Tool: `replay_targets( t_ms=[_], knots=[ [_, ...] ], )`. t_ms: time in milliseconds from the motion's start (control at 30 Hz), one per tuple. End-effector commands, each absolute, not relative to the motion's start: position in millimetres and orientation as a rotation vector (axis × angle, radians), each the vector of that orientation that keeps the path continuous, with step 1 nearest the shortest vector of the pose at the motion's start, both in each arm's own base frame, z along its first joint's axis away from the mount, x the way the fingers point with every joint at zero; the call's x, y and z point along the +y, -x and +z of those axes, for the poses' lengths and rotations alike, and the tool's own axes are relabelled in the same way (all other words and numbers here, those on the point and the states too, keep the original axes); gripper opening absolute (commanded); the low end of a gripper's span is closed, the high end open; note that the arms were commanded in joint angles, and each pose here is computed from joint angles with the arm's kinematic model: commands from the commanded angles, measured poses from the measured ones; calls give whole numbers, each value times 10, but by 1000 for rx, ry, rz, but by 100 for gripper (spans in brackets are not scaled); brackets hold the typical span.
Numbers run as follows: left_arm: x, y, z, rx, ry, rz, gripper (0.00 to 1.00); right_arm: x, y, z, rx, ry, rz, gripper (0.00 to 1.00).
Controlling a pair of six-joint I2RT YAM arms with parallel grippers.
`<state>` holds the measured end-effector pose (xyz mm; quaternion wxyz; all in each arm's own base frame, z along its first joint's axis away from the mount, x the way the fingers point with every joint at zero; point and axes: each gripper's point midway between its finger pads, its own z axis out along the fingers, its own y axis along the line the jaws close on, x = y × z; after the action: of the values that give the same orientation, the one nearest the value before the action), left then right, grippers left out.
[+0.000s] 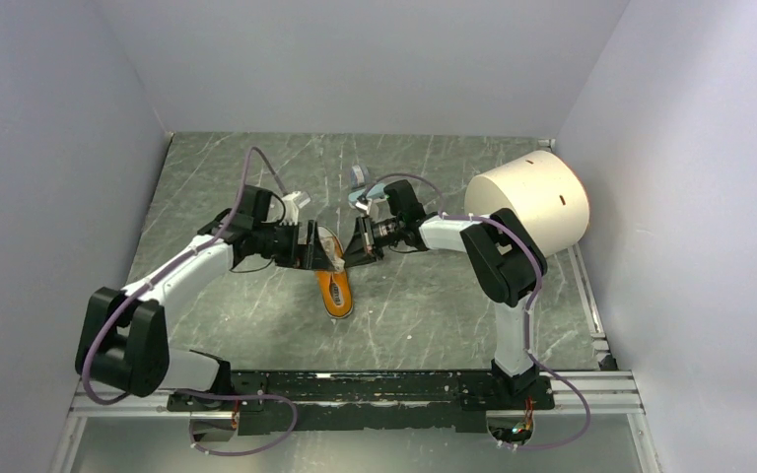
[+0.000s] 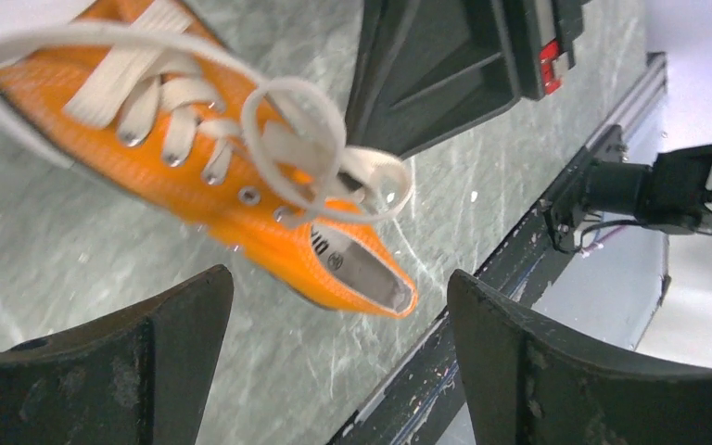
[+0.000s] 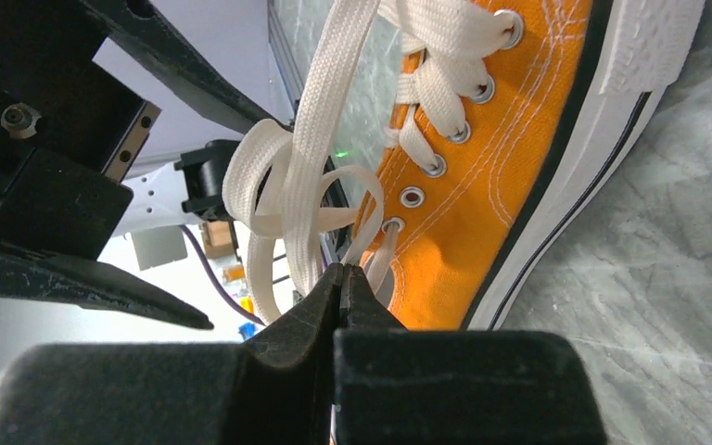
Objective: Tie the shoes
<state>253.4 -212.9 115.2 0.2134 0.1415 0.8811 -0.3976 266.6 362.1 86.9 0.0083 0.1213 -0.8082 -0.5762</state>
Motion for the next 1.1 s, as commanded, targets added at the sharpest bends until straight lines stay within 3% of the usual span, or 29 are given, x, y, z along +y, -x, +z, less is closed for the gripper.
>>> replay_targets(
  t_ms=[0, 167, 267, 333, 433, 700, 1067],
  knots=[
    [-1862, -2445, 1333, 2537, -324, -890, 89, 3661, -2801, 889, -2551, -328, -1822, 0],
    [-2194, -2366, 1573, 2464, -406, -1095, 73, 3661, -2785, 901, -2538, -299, -1832, 0],
    [-2314, -2379, 1560, 2487, -234, -1202, 55, 3648, -2759, 917, -2531, -295, -1825, 0],
    [-2469, -2374, 1607, 2407, -126, -1335, 48, 3645, -2746, 927, -2527, -296, -1822, 0],
    [-2586, -2280, 1542, 2413, -35, -1326, 38, 3641, -2748, 915, -2531, -288, -1811, 0],
    [-2589, -2245, 1200, 2524, 89, -1110, 48, 3665, -2773, 943, -2533, -273, -1843, 0],
    [-2659, -2473, 1016, 2510, 156, -1056, 39, 3656, -2748, 935, -2529, -284, -1833, 0]
  ],
)
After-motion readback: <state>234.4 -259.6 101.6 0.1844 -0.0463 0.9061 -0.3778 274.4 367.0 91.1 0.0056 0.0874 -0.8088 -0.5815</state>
